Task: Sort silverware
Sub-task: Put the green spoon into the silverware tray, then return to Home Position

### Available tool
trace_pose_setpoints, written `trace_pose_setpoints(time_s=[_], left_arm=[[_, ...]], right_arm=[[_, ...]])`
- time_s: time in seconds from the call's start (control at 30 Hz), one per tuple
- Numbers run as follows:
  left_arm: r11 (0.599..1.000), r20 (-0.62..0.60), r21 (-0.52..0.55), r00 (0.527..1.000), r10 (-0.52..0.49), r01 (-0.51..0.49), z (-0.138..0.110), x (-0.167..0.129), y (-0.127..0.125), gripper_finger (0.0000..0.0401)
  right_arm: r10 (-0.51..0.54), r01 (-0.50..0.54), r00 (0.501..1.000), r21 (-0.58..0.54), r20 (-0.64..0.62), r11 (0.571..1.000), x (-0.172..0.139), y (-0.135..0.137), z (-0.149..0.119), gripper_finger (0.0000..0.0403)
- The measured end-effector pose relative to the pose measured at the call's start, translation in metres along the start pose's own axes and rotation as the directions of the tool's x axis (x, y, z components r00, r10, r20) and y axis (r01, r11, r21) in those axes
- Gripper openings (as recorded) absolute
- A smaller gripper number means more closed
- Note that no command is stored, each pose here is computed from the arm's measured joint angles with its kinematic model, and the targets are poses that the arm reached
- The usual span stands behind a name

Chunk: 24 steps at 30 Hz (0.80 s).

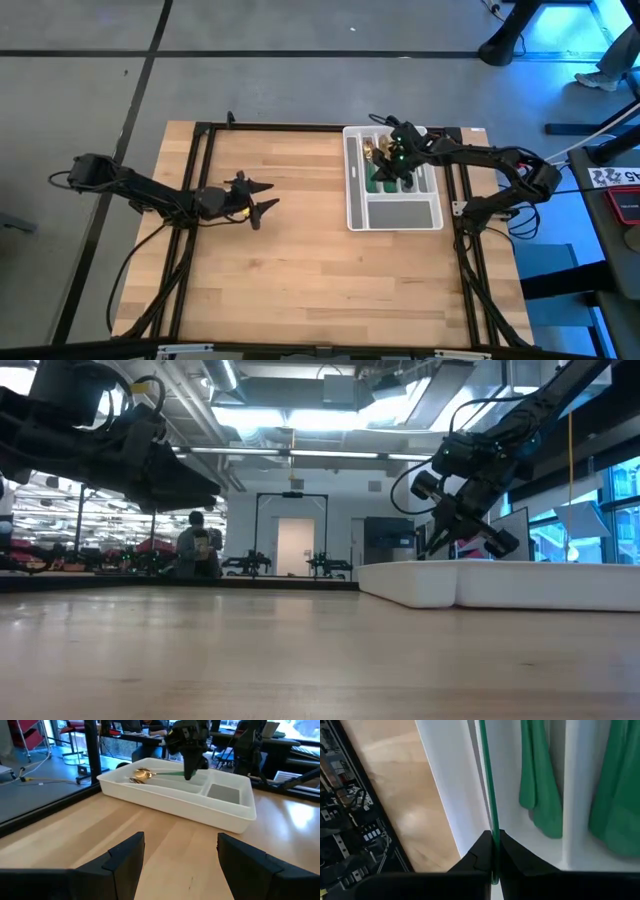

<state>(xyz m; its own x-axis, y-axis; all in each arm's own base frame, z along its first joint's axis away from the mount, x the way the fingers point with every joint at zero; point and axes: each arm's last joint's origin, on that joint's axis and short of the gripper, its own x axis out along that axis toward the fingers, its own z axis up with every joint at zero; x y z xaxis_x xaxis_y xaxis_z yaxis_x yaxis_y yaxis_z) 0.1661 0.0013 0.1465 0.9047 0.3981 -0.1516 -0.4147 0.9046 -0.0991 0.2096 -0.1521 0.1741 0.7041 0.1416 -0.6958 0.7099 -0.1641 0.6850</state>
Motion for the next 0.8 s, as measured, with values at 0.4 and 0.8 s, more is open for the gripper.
trace_pose_setpoints(time_s=[0.4, 0.8], left_arm=[[1.0, -0.004, 0.001, 1.0, -0.024, 0.024, -0.0007, -0.0017, -0.0037, 0.0235], [1.0, -0.012, 0.006, 1.0, -0.023, 0.023, -0.0017, -0.0017, -0.0036, 0.0235]], right_arm=[[-0.022, 0.027, 0.999, -0.152, 0.033, 0.988, 0.0019, 0.0005, -0.0019, 0.0021], [0.05, -0.044, 0.998, -0.159, 0.029, 0.986, -0.0047, 0.0063, 0.0016, 0.0176]])
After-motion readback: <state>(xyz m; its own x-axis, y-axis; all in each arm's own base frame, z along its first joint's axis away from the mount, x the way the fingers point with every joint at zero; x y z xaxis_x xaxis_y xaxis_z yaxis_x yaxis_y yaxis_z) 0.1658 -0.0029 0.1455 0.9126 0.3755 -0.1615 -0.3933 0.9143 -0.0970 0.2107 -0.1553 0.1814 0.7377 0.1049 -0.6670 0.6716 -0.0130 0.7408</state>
